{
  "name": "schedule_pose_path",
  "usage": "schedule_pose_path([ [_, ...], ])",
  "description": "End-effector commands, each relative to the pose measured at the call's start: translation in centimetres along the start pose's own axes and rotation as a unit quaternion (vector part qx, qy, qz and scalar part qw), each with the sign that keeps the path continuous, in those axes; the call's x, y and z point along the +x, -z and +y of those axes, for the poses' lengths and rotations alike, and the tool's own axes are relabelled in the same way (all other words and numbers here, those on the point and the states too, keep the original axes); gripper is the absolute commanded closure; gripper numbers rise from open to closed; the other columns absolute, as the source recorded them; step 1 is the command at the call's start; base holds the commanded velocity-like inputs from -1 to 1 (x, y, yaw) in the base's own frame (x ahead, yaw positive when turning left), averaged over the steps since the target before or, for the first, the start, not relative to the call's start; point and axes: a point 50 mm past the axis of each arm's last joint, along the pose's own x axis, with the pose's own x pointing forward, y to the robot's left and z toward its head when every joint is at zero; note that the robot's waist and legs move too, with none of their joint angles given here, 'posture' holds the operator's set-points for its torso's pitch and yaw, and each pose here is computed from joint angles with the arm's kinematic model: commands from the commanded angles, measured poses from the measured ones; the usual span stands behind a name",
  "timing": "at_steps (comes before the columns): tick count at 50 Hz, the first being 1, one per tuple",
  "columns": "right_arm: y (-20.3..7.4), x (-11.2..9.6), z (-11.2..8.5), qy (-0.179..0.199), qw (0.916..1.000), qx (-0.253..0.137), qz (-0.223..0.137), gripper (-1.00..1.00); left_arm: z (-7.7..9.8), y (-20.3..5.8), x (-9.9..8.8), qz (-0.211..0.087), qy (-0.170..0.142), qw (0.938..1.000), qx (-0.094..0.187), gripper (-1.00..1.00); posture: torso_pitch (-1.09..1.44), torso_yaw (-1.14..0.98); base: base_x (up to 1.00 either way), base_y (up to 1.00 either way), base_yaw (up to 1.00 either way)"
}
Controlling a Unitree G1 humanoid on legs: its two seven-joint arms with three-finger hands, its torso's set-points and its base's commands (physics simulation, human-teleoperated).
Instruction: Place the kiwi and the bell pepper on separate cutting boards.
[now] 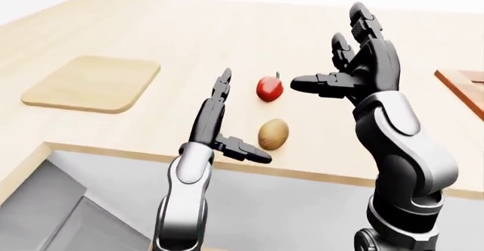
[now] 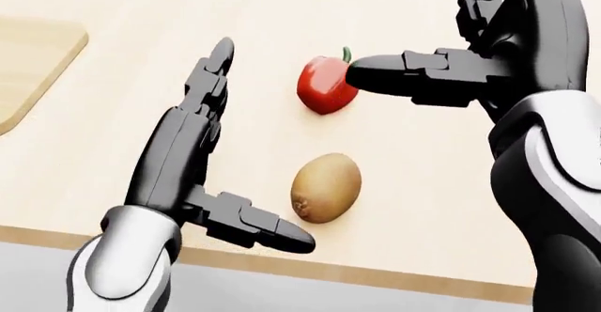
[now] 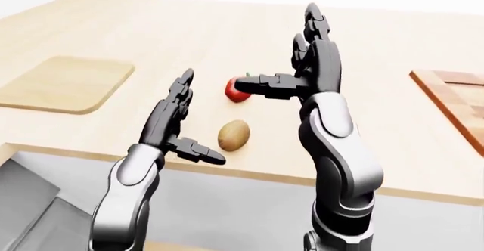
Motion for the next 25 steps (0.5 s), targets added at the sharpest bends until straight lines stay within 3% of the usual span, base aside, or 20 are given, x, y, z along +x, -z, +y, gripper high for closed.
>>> schedule_pose_path([
  [1, -1.6, 0.0, 0.2, -0.003, 0.9990, 0.004, -0.044, -1.00, -0.2, -1.8, 0.0, -0.049, 0.000, 0.9988, 0.005, -1.00, 0.00, 0.00, 0.00, 0.00, 0.00],
  [13, -2.0, 0.3, 0.1, 0.003, 0.9987, 0.011, -0.049, -1.00, -2.0, -1.9, 0.5, -0.049, 0.031, 0.9983, -0.006, -1.00, 0.00, 0.00, 0.00, 0.00, 0.00],
  [14, -1.9, 0.3, 0.0, 0.004, 0.9987, 0.012, -0.049, -1.00, -2.2, -1.7, 0.5, -0.048, 0.033, 0.9983, -0.006, -0.87, 0.00, 0.00, 0.00, 0.00, 0.00],
  [17, -1.9, 0.3, 0.0, 0.003, 0.9988, 0.013, -0.048, -1.00, -2.4, -1.6, 0.6, -0.046, 0.037, 0.9982, -0.007, -0.77, 0.00, 0.00, 0.00, 0.00, 0.00],
  [20, -1.7, 0.2, 0.1, 0.002, 0.9989, 0.012, -0.046, -1.00, -2.7, -1.2, 0.6, -0.041, 0.041, 0.9983, -0.002, -0.54, 0.00, 0.00, 0.00, 0.00, 0.00],
  [25, -1.6, 0.2, 0.1, 0.002, 0.9989, 0.011, -0.046, -1.00, -3.1, -0.9, 0.8, -0.038, 0.047, 0.9982, 0.002, -0.38, 0.00, 0.00, 0.00, 0.00, 0.00],
])
